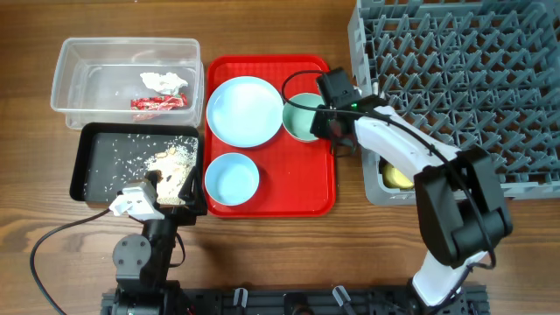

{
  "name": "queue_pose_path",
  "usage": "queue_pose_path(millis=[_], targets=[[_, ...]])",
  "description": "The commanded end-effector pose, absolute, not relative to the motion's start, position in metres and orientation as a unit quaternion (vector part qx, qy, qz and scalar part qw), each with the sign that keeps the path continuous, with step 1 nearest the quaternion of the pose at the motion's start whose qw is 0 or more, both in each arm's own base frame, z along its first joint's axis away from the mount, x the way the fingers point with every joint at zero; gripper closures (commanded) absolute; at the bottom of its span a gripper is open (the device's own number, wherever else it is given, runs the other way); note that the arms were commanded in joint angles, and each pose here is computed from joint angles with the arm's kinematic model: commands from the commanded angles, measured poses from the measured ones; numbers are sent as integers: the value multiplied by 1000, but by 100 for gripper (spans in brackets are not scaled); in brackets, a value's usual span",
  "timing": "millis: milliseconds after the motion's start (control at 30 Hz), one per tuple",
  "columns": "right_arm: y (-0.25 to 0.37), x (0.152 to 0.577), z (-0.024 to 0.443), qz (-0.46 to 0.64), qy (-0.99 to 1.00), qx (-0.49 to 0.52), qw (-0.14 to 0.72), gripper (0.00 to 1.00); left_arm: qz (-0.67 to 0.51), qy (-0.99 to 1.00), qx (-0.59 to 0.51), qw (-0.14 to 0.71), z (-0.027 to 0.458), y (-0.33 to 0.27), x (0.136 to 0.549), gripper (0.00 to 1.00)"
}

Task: Sort waste into correct bins and load items into the dishwasher rack
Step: 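Grasp the rim of the pale-green bowl with the right gripper, then lift the green bowl and place it in the dish rack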

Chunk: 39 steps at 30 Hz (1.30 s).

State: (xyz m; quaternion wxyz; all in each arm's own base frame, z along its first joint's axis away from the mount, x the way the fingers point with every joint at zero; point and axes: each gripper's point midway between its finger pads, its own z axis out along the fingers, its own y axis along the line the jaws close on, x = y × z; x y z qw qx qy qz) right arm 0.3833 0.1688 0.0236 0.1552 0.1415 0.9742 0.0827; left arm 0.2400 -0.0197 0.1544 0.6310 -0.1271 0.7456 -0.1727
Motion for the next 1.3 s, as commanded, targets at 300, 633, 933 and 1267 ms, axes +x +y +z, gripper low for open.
queue_pose_path(millis=[300,633,933,1267], targets=[[161,378,44,70,977,114,167,96,-175,744,-122,633,154,-21,240,0],[132,380,160,28,949,21,314,96,-175,744,-122,633,154,-21,240,0],[-3,337,287,-283,834,124,458,96,-175,744,-122,633,154,-21,240,0],[-37,344,268,-450,811,71,367,96,-175,744,-122,633,154,-21,240,0]])
